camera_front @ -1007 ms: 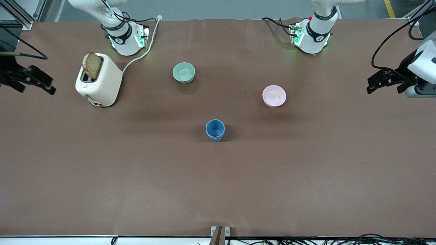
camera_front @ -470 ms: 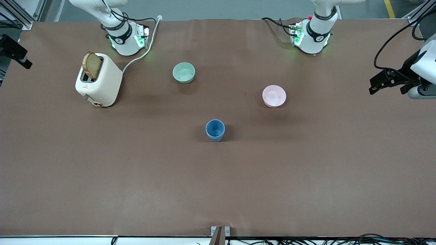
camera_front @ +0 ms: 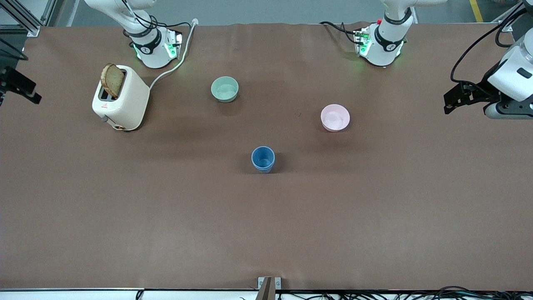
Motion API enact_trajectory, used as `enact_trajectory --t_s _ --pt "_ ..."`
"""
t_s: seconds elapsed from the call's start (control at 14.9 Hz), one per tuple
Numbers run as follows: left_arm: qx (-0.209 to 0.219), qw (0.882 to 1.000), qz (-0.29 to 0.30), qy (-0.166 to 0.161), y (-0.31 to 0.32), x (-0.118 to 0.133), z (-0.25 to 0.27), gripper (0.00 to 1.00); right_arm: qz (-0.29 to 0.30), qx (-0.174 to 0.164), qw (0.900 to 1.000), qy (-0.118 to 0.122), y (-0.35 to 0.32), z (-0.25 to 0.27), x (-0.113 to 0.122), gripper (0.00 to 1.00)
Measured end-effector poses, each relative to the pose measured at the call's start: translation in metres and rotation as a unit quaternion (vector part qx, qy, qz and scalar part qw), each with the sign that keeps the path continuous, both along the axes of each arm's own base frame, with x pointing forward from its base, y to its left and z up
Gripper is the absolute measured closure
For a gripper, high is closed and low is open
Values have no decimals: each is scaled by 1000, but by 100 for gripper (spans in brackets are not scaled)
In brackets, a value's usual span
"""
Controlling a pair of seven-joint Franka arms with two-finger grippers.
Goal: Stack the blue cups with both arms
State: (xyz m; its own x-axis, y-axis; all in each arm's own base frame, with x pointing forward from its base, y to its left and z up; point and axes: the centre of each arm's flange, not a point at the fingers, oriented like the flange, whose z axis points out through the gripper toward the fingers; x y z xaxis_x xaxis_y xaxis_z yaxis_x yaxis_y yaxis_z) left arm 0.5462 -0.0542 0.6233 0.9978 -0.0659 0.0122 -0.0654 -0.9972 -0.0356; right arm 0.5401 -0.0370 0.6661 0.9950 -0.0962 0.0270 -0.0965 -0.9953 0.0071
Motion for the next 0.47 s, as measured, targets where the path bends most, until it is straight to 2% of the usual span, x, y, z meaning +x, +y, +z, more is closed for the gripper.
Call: enact_trajectory --t_s 0.2,0.47 --pt "0 1000 1 0 1 0 0 0 2 -1 1000 0 2 -10 11 0" --pt "0 1000 1 -1 1 0 1 0 3 -1 1000 0 3 -10 11 0"
